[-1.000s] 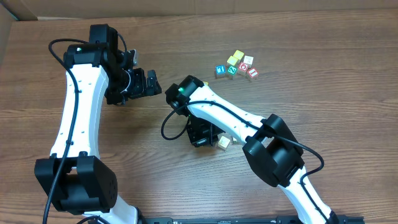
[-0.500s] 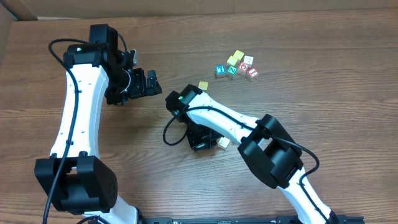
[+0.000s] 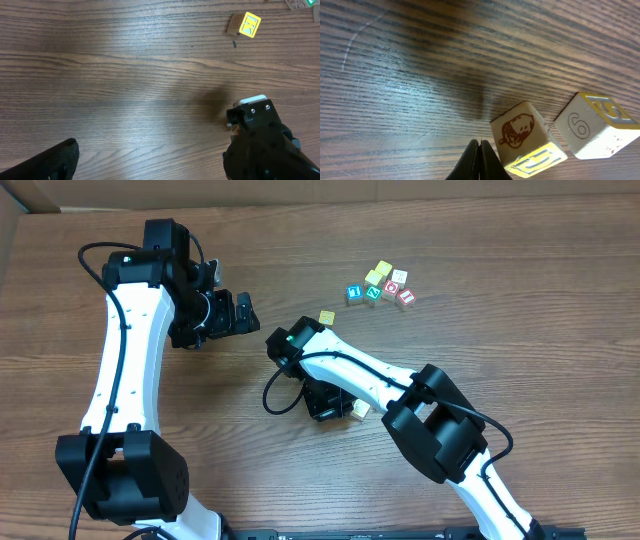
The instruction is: Flip 4 blocks
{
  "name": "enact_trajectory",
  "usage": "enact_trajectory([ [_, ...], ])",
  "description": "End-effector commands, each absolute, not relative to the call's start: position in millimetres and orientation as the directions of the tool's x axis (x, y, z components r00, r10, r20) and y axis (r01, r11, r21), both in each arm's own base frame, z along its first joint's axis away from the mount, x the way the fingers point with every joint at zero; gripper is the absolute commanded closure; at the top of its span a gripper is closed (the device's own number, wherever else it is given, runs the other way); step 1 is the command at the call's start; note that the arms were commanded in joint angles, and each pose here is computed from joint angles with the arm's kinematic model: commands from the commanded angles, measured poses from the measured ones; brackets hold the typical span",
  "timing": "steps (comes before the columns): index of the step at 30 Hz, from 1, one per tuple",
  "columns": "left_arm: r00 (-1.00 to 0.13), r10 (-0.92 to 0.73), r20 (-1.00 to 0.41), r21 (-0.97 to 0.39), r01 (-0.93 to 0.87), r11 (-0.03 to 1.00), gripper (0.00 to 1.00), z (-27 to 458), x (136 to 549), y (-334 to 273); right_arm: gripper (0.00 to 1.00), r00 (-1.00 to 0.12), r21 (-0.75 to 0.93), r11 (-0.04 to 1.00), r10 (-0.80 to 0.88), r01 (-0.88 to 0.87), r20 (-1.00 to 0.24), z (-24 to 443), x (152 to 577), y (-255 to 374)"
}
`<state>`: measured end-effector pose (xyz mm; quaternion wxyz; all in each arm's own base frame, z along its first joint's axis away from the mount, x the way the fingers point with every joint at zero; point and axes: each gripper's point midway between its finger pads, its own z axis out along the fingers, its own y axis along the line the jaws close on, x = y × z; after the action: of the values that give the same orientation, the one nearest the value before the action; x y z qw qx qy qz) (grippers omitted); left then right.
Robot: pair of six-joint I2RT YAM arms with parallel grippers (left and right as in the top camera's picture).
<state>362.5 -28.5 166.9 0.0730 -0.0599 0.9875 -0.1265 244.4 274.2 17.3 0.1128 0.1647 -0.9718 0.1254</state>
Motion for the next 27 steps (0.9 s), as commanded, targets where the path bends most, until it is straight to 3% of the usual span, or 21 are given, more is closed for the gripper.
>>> enact_trajectory([
  [1,-0.98,-0.14,-0.144,-0.256,-0.1,0.962,0.0,171,366,-30,0.96,-0.927,-0.235,0.909,-0.291,-0.345,0.237,18,249,272],
  [27,-0.98,-0.14,-0.144,-0.256,-0.1,0.962,0.0,171,366,-30,0.96,-0.969,-0.294,0.928,-0.191,-0.23,0.157,17,275,256],
])
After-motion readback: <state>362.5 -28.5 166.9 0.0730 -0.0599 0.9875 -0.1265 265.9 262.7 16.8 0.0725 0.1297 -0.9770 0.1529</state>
